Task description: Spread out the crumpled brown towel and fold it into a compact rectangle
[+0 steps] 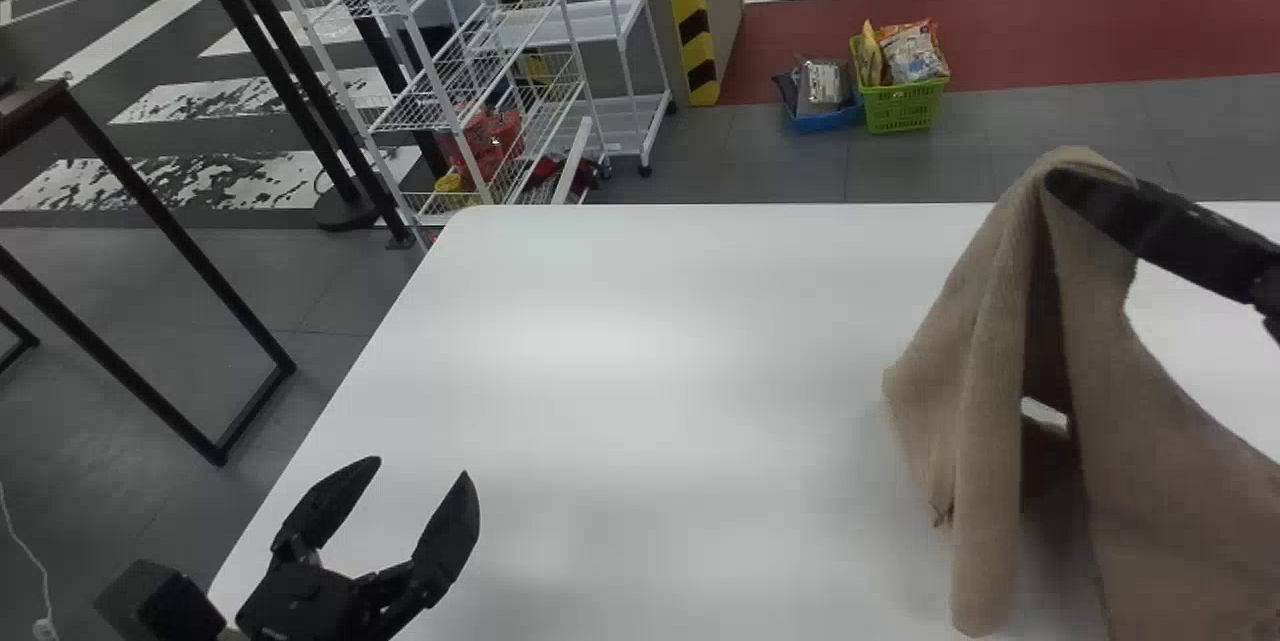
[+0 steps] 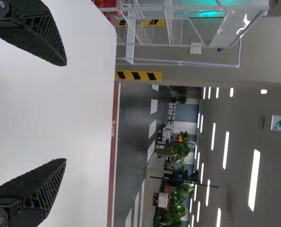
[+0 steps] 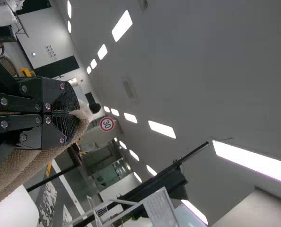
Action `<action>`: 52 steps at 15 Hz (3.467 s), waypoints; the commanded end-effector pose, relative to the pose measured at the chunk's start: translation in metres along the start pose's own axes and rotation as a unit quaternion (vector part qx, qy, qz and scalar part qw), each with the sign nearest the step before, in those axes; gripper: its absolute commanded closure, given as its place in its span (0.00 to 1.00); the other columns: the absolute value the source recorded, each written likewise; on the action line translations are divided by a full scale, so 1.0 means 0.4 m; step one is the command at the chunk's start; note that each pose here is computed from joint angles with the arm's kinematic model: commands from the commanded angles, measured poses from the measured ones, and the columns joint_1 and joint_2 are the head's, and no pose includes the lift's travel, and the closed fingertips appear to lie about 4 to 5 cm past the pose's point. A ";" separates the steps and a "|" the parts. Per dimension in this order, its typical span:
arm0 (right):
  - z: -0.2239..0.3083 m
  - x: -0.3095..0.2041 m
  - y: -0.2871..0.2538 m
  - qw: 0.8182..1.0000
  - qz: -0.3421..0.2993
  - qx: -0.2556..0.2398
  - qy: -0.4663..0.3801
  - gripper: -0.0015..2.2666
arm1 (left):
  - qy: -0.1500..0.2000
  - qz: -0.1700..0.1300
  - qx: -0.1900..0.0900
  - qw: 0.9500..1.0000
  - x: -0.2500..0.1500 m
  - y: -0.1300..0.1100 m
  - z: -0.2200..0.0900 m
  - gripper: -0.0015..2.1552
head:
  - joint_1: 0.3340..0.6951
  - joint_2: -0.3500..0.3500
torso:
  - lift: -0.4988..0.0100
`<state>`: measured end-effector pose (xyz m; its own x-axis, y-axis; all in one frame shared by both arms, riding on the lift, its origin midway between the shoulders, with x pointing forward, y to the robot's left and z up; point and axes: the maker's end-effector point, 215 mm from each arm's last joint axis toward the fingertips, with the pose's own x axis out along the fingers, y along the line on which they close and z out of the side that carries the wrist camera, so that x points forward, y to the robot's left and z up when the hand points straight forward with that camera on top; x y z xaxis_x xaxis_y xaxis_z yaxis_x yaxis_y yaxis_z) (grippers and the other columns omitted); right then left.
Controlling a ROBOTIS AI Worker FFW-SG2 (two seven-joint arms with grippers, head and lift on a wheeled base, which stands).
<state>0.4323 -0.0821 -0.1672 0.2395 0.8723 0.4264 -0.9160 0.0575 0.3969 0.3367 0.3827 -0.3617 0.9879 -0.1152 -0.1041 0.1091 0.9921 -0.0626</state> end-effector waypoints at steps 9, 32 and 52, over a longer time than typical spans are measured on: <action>-0.090 0.150 0.058 0.997 0.042 0.034 0.061 0.57 | -0.022 -0.037 -0.005 0.999 0.033 -0.075 0.046 0.04 | 1.00 1.00 | 0.73; -0.447 0.291 0.054 0.968 0.034 0.090 0.233 0.02 | -0.014 -0.023 -0.009 1.000 0.025 -0.044 0.021 0.04 | 1.00 1.00 | 0.73; -0.172 -0.236 -0.165 0.899 -0.347 0.119 0.242 0.10 | -0.012 -0.017 -0.007 1.000 0.018 -0.024 0.024 0.04 | 1.00 1.00 | 0.73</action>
<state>0.4345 -0.1250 -0.2986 0.4749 0.8034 -0.3592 -0.4971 0.5817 0.6438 0.3442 0.3731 -0.3513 0.9858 -0.1489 -0.0773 0.1430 0.9867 -0.0770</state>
